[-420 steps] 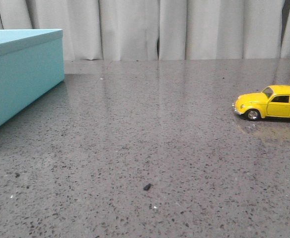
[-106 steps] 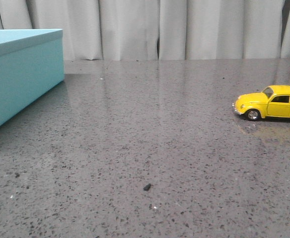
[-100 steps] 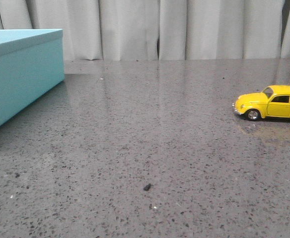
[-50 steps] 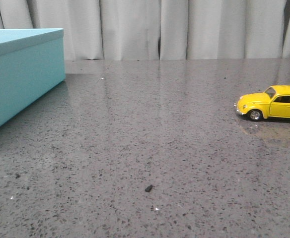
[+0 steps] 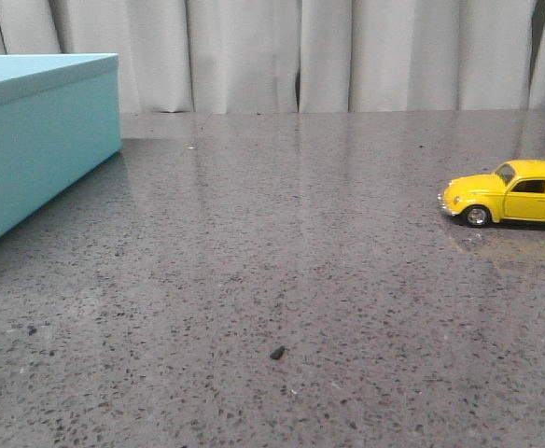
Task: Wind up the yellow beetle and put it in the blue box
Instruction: 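Move the right gripper over the yellow toy beetle car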
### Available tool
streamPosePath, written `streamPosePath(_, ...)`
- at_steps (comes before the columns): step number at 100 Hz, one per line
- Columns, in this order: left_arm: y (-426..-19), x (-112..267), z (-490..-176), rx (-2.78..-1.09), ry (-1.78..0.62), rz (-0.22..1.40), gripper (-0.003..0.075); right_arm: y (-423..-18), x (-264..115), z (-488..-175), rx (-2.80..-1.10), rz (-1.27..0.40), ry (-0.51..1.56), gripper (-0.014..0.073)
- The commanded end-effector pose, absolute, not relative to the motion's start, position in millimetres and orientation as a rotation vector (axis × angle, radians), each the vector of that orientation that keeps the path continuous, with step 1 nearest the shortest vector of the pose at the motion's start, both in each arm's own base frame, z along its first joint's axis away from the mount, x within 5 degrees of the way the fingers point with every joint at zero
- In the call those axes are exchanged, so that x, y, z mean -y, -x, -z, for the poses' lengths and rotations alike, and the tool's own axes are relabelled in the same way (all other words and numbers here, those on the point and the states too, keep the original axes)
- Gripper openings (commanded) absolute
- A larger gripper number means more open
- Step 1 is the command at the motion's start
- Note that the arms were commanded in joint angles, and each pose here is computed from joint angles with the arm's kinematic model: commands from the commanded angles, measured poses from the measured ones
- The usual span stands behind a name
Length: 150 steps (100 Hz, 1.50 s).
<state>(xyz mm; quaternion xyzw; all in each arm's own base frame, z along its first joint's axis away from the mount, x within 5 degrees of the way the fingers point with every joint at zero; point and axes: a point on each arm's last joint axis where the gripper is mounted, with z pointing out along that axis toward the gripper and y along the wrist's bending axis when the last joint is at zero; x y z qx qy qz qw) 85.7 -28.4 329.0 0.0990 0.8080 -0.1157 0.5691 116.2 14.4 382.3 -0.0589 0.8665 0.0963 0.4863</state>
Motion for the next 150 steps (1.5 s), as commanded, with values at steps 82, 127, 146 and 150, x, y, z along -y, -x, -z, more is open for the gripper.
streamPosePath(82, -96.0, 46.6, -343.1, -1.822, -0.349, 0.382, -0.0019, -268.7, -30.1, -346.8, -2.690, -0.300, 0.180, -0.0049)
streamPosePath(127, -98.0, 46.4, -350.5, -1.740, -0.325, 0.387, -0.0019, -288.6, -37.6, -327.7, -2.716, -0.371, 0.155, -0.0049)
streamPosePath(146, -98.7, 46.3, -354.4, -1.699, -0.310, 0.395, -0.0019, -293.9, -38.4, -322.7, -2.718, -0.372, 0.150, -0.0049)
streamPosePath(150, -98.7, 46.3, -354.4, -1.699, -0.310, 0.395, -0.0019, -294.8, -38.4, -321.5, -2.721, -0.372, 0.149, -0.0049)
